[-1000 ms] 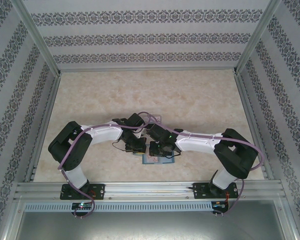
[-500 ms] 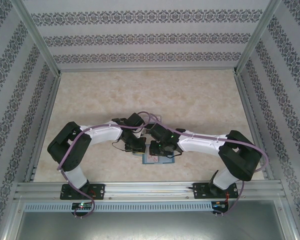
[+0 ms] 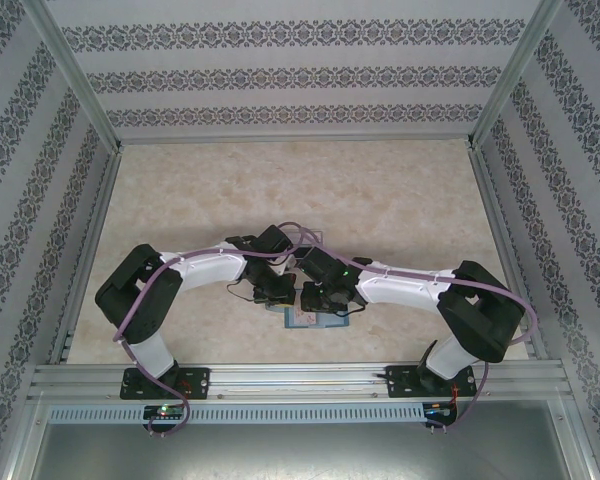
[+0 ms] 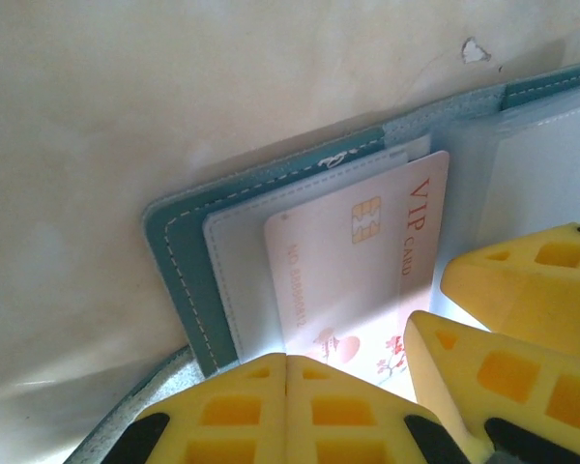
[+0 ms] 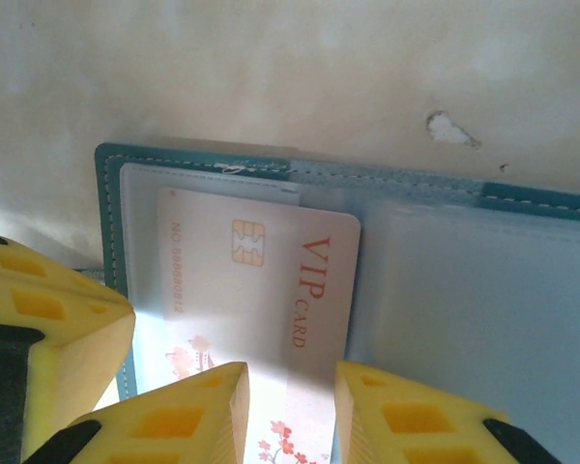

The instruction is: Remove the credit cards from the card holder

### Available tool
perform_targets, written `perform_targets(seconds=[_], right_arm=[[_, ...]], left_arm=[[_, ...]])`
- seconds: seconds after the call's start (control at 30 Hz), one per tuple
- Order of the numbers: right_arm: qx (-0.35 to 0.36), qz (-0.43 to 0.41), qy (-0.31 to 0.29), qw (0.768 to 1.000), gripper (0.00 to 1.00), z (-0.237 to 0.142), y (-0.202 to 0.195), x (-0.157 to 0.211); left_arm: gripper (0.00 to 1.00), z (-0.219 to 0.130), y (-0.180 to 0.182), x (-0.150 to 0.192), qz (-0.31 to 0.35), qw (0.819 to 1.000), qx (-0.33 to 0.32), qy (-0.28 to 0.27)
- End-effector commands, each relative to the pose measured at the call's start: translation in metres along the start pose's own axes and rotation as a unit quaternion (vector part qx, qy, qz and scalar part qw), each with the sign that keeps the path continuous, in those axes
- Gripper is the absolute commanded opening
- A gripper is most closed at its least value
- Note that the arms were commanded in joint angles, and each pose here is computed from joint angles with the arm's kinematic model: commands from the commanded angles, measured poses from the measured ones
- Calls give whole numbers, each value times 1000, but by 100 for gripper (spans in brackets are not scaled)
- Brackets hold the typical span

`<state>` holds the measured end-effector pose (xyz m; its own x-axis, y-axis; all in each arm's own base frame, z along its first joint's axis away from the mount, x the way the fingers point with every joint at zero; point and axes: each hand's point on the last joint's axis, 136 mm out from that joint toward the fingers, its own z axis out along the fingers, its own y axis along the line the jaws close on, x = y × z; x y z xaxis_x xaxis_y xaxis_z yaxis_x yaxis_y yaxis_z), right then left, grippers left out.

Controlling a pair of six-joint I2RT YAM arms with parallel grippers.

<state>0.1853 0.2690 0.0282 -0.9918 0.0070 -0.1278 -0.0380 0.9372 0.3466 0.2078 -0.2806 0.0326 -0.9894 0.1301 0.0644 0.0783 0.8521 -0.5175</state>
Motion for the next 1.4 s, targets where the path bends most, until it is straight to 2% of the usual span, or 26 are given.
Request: perform_targets(seconds=[0.0,0.4,0.77,1.03,1.37], right_arm=[[22,3,0,1000,31,0,-14,3],[4,7,12,1000,31,9,-11,7],[-95,38,-4,995,28,-8,10,0],[-176,68,-8,982,26,-14,19,-5],[-204,84,-2,975,20,-11,19,-6]], left_arm=[[0,9,-3,3,4,1000,4,12],[0,17,24,13,-4,998,-53,37],[0,20,30,17,-6,997,-61,46],[0,22,29,16,-5,997,-58,48],[0,22,28,15,-3,997,-58,49]])
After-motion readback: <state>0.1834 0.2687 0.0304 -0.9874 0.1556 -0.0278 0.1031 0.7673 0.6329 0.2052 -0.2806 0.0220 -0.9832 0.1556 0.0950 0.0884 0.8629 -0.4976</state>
